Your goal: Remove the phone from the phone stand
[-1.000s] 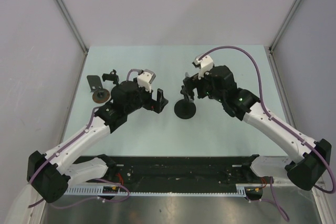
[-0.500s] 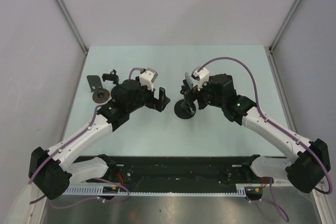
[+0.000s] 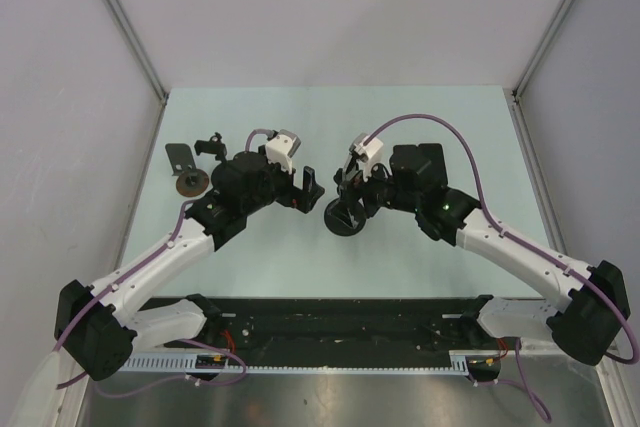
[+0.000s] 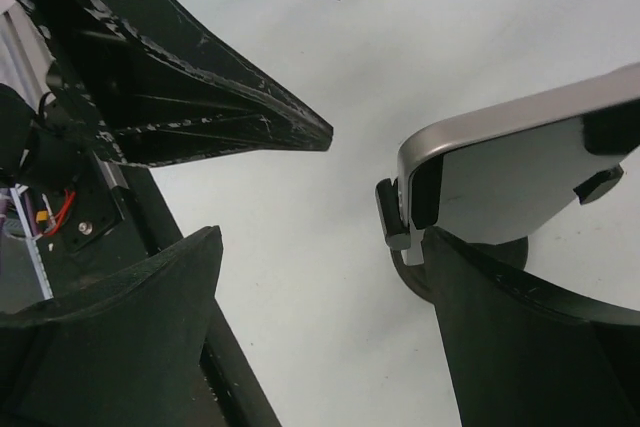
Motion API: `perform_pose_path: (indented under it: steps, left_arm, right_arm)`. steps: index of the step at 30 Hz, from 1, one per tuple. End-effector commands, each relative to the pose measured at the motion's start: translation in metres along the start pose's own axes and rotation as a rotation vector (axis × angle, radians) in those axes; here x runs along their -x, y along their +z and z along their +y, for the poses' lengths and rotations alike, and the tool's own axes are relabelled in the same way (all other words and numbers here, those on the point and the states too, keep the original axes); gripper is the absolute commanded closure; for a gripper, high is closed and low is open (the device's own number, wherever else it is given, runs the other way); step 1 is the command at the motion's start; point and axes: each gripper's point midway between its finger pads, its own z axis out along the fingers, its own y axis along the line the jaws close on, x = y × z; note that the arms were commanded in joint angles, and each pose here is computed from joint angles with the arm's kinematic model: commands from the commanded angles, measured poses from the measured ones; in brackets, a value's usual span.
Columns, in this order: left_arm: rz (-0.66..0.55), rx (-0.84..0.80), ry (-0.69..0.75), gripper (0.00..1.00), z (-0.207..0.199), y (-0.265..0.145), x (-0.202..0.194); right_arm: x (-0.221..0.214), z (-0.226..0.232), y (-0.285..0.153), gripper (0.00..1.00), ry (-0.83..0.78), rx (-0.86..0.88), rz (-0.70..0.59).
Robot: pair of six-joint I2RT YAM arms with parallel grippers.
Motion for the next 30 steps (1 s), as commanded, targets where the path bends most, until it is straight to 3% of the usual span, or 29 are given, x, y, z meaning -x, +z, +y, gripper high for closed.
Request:
perform_pose_path:
  steps: [1, 12, 21, 30]
  left_arm:
    - [-0.079, -0.03, 0.015, 0.0, -0.01, -0.006, 0.027]
    - [-0.117, -0.015, -0.019, 0.0, -0.009, -0.018, 0.031]
    - [-0.176, -0.101, 0.01, 0.0, -0.049, -0.039, 0.03]
    - [-0.269, -0.074, -0.012, 0.03, -0.067, -0.025, 0.032]
  right_arm:
    - [0.023, 0.016, 0.003, 0.14, 0.008, 0.068, -0.082]
    - [0.054, 0.031, -0.019, 0.11, -0.033, 0.092, -0.148]
    - [0.084, -0.016, -0.067, 0.0, -0.081, -0.144, -0.23]
    - [0.085, -0.061, -0.085, 0.0, -0.061, -0.279, -0.238]
